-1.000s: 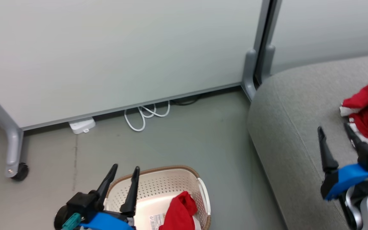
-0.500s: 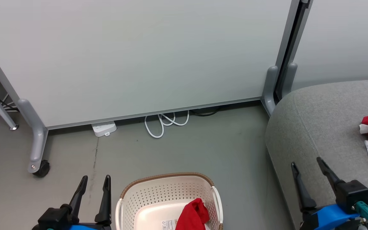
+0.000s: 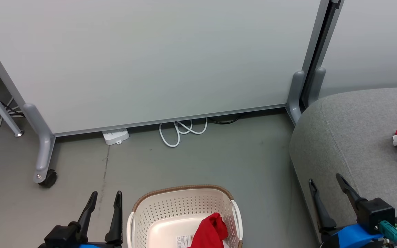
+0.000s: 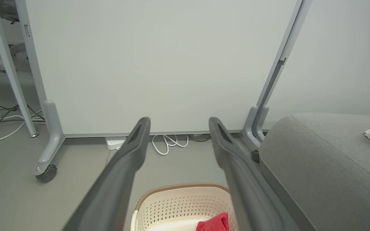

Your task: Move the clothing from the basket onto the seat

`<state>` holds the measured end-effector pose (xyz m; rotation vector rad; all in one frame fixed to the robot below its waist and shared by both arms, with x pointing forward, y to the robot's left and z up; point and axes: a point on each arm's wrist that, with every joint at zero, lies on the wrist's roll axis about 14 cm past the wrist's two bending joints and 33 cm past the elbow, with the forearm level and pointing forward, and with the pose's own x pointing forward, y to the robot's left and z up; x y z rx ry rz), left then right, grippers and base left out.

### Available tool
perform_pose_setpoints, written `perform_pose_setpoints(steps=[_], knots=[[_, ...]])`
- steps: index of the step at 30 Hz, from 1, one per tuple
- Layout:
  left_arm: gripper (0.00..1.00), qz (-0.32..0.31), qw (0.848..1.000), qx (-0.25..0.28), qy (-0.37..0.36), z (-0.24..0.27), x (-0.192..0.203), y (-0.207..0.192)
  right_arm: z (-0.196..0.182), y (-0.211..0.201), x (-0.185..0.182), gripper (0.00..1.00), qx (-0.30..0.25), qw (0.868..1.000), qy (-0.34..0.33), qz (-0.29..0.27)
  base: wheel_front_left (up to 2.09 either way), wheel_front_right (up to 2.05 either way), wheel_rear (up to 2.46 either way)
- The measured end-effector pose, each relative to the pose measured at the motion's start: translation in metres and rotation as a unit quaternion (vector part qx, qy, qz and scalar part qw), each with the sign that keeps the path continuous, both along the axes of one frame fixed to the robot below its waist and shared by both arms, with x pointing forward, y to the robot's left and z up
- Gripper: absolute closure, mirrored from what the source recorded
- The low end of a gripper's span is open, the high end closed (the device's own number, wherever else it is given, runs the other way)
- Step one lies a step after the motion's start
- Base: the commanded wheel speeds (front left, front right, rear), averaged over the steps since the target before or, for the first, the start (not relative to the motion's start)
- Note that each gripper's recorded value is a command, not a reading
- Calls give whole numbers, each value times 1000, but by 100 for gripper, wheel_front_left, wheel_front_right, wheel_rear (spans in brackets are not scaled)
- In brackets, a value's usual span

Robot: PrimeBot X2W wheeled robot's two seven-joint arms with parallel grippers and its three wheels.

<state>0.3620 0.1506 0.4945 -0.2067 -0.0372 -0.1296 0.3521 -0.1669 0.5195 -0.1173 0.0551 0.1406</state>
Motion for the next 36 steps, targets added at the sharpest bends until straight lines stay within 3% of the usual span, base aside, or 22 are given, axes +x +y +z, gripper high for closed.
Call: perform_pose_setpoints(steps=[10, 22, 27, 36], knots=[[0, -26, 999, 3, 32, -21, 8, -17, -5, -3, 9, 0, 3, 1000, 7, -6, 0, 0, 0], [0, -104, 988, 6, 111, -85, 69, -69, -3, 3, 79, 0, -9, 1000, -20, 14, 0, 0, 0], [0, -167, 972, 15, 165, -137, 92, -105, -26, -7, 104, 0, -15, 1000, -10, 5, 0, 0, 0], [0, -255, 922, 36, 290, -244, 108, -154, -85, -16, 125, 0, -9, 999, 37, -7, 0, 0, 0]])
